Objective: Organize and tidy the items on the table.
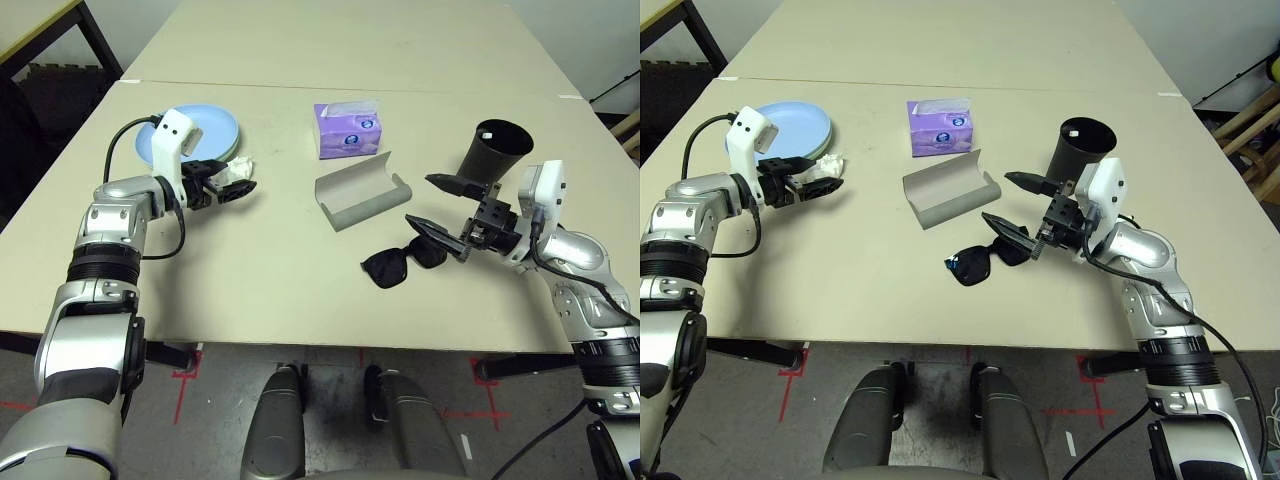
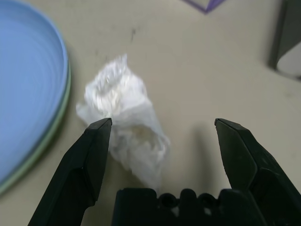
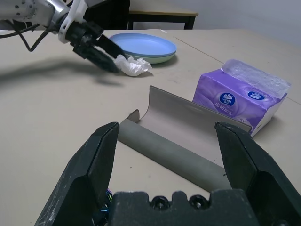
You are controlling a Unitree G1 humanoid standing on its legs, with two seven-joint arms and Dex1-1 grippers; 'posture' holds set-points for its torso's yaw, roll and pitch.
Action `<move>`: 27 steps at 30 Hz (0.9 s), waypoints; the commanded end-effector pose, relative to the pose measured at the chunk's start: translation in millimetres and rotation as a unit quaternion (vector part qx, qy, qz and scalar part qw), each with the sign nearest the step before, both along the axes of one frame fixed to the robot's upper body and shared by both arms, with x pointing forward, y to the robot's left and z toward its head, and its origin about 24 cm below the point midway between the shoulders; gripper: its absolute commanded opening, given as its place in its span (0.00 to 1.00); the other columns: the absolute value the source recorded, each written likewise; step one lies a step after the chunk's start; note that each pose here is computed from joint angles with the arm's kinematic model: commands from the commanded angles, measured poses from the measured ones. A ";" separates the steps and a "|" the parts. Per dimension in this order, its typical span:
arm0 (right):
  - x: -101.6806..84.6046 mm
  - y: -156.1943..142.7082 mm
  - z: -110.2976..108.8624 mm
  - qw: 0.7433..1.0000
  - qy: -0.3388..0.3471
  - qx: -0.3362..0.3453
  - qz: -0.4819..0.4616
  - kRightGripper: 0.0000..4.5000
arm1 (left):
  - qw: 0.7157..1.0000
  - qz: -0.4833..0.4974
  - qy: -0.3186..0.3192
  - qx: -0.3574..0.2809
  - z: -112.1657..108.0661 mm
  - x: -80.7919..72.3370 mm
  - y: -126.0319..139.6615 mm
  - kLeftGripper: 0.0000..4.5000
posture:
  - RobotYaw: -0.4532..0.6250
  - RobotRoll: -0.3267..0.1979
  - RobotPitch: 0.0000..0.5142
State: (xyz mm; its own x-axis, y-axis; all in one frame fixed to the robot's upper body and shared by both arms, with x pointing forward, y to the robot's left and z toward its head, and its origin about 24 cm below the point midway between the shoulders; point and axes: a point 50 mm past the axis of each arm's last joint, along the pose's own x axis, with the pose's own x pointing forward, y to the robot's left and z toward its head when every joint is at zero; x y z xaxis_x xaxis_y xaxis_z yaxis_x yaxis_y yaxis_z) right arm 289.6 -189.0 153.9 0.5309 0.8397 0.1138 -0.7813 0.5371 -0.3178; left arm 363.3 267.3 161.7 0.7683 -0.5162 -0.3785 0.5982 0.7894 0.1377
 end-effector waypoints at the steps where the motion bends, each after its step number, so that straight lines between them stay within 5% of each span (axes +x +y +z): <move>1: -1.4 -3.3 0.0 1.000 -0.001 0.004 -0.001 1.00 | 1.000 0.002 0.012 0.017 -3.9 -1.9 2.7 0.99 | 0.54 0.62 0.35; 4: -1.5 -3.2 0.2 1.000 -0.002 0.004 -0.001 1.00 | 1.000 0.006 0.015 0.020 -5.2 -1.9 4.3 0.99 | 0.54 0.62 0.35; 7: -1.8 -3.1 0.4 1.000 -0.002 0.004 -0.002 1.00 | 1.000 0.009 0.014 0.020 -4.9 -1.1 4.4 0.85 | 0.54 0.62 0.35; 17: -2.5 -2.8 -0.2 1.000 -0.001 0.004 -0.002 1.00 | 1.000 0.021 -0.002 0.012 1.5 3.0 3.7 0.00 | 0.54 0.62 0.35; 27: -2.3 -2.2 -0.3 1.000 0.000 0.005 -0.001 1.00 | 1.000 0.008 -0.022 -0.010 21.8 5.1 -0.4 0.00 | 0.54 0.62 0.35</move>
State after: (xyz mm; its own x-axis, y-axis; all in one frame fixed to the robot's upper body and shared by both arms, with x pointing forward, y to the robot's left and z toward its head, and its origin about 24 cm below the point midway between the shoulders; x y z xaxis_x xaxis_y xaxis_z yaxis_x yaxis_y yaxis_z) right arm 289.6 -189.0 153.9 0.5308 0.8398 0.1143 -0.7814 0.5371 -0.3176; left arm 368.6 267.5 177.0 0.7979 -0.4927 -0.3474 0.5688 0.8061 0.1633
